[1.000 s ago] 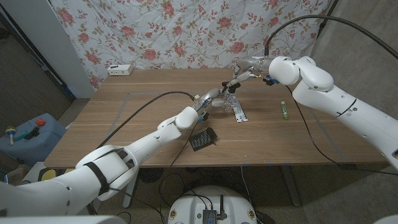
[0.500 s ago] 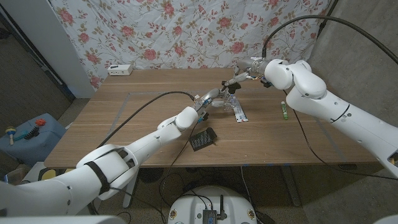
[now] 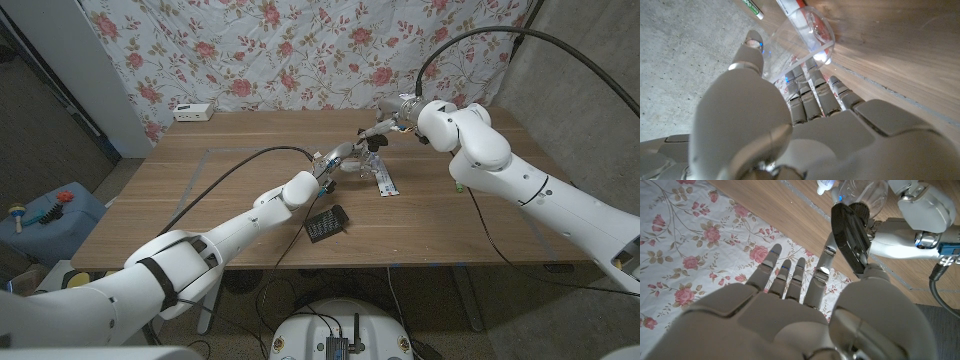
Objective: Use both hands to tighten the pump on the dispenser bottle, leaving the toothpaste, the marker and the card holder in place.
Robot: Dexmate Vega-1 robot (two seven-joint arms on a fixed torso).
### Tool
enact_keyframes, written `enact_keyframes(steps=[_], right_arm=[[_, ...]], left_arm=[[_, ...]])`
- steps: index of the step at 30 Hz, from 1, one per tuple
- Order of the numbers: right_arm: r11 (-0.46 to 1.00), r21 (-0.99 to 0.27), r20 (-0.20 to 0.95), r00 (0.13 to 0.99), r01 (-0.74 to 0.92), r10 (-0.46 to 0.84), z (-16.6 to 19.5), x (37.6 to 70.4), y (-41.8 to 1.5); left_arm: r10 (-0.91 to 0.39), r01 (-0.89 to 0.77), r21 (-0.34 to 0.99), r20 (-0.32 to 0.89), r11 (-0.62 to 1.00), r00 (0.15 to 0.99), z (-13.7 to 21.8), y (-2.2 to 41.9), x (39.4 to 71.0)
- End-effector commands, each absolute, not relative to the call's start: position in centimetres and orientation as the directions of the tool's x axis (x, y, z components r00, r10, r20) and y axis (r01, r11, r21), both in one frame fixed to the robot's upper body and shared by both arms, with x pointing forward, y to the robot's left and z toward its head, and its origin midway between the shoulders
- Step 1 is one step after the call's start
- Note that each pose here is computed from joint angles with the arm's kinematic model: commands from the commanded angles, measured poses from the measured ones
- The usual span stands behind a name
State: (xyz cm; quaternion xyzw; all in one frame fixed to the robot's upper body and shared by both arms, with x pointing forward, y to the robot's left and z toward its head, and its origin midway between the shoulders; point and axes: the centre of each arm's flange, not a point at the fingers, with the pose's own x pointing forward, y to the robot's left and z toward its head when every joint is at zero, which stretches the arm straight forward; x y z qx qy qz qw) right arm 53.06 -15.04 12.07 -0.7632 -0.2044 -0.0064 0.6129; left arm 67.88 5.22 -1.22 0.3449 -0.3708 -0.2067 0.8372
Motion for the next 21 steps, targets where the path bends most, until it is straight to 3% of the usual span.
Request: enact_keyframes(steps=[1,21], right_arm=[[-0.183,-0.911,0.31,0.906,0.369,0.287,11.65,53.11,-14.48],[-0.181,-0.9,0.345,0.902,0.397,0.262,11.18,53.11,-14.19]], left_arm=[[-0.605,0.094,0.732,0.476,0.675,0.638,-1.03,5.05,68.03],[-0.605,0.1,0.731,0.47,0.675,0.642,-0.94,4.9,68.46]])
